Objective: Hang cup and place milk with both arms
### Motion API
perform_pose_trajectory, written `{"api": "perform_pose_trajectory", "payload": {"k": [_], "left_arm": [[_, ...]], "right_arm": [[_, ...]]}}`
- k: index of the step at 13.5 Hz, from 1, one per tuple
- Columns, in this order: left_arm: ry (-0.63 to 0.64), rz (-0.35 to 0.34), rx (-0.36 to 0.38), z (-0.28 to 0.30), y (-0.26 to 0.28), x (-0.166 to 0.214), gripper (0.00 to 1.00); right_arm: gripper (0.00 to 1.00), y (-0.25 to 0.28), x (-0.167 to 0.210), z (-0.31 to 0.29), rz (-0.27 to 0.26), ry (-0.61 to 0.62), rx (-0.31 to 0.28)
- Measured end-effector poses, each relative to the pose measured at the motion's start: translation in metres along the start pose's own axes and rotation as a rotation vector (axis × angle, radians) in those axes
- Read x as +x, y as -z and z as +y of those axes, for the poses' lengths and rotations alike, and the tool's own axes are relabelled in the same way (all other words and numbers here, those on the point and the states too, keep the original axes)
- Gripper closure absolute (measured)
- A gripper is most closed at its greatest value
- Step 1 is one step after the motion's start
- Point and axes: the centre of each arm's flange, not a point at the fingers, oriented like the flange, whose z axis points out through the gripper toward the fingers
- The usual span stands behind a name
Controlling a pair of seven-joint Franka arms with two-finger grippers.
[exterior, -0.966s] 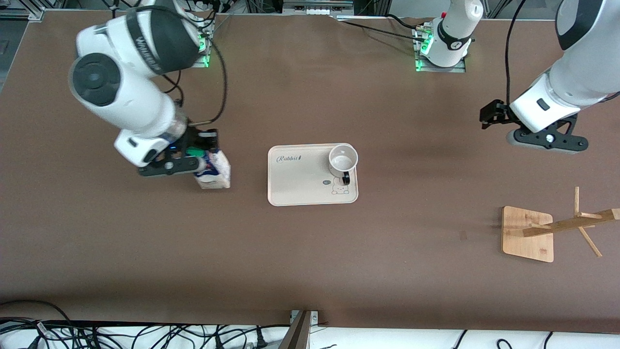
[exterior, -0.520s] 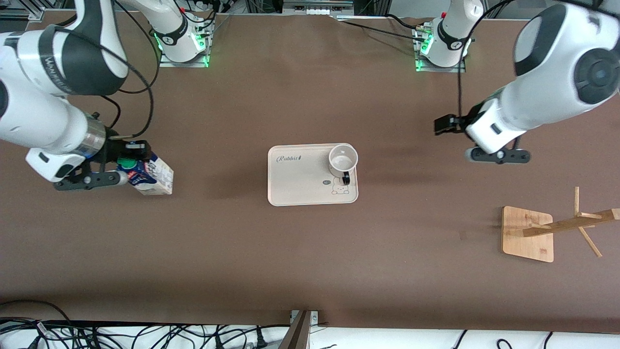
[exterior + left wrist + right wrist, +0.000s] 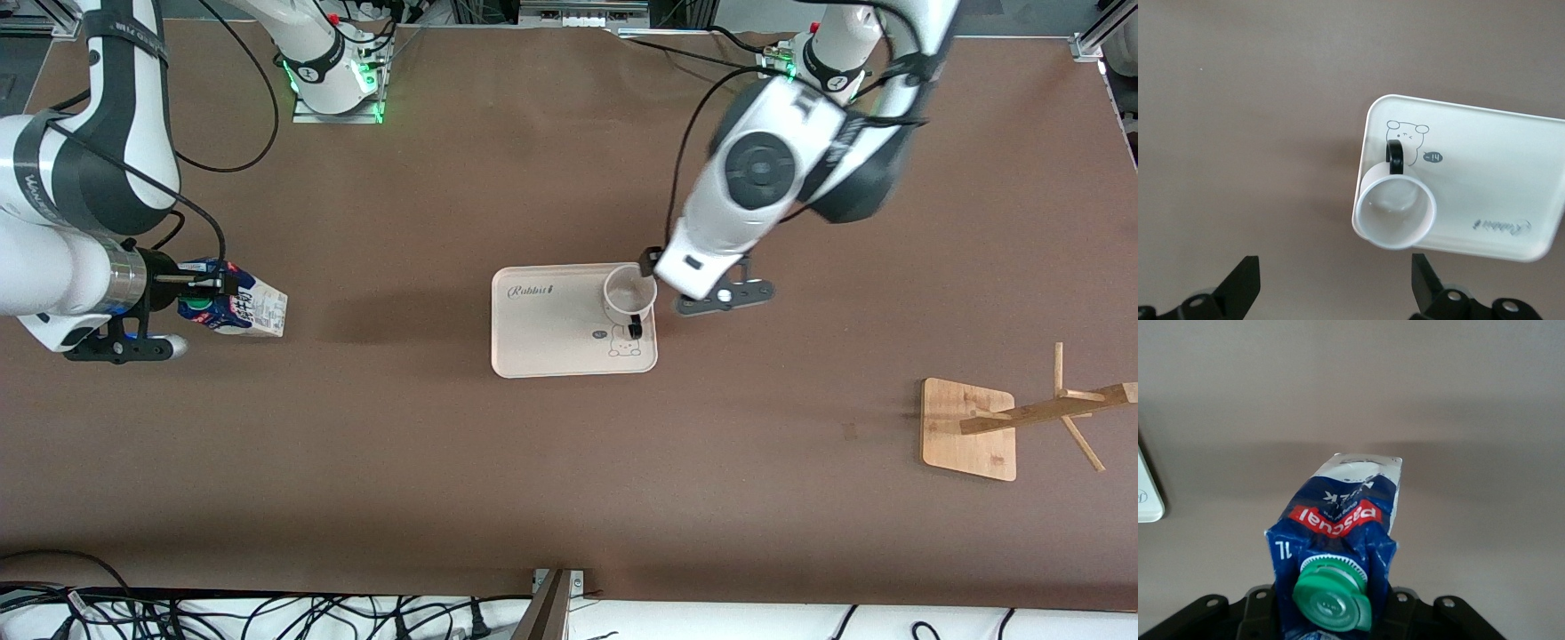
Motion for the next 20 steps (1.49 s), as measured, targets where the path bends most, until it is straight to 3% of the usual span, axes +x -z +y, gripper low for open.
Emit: {"api": "perform_pose_trajectory", "payload": {"k": [2, 5, 8, 9, 13, 16, 17, 18, 20], "left_arm": [[0.074, 0.048, 0.002, 0.05, -0.052, -0.025, 0.0], [0.097, 0.124, -0.03, 0.072, -0.098, -0.02, 0.0], [0.129, 0.121, -0.013, 0.079, -0.13, -0.023, 0.0], [0.129, 0.114, -0.003, 0.083, -0.14, -0.029, 0.07], [0.122, 0.105, 0.013, 0.086, -0.154, -0.033, 0.53], [0.125, 0.109, 0.007, 0.086, -0.15, -0.03, 0.85], [0.126, 0.113, 0.003, 0.087, -0.148, -0.029, 0.93], [0.131, 0.117, 0.0, 0.086, -0.146, -0.026, 0.93], [0.148, 0.133, -0.018, 0.082, -0.133, -0.013, 0.93]], "right_arm": [[0.53, -0.023, 0.011, -0.001, -0.037, -0.006, -0.011], [0.52, -0.064, 0.031, -0.004, -0.094, -0.013, -0.036], [0.51, -0.1, 0.05, -0.007, -0.113, -0.016, -0.057], [0.51, -0.11, 0.055, -0.008, -0.114, -0.017, -0.052], [0.49, -0.126, 0.067, -0.012, -0.094, -0.021, -0.032], [0.22, -0.123, 0.067, -0.012, -0.083, -0.019, -0.031], [0.11, -0.117, 0.066, -0.012, -0.074, -0.015, -0.029], [0.04, -0.106, 0.063, -0.012, -0.068, -0.012, -0.024], [0.0, -0.075, 0.044, -0.009, -0.083, -0.011, 0.0]]}}
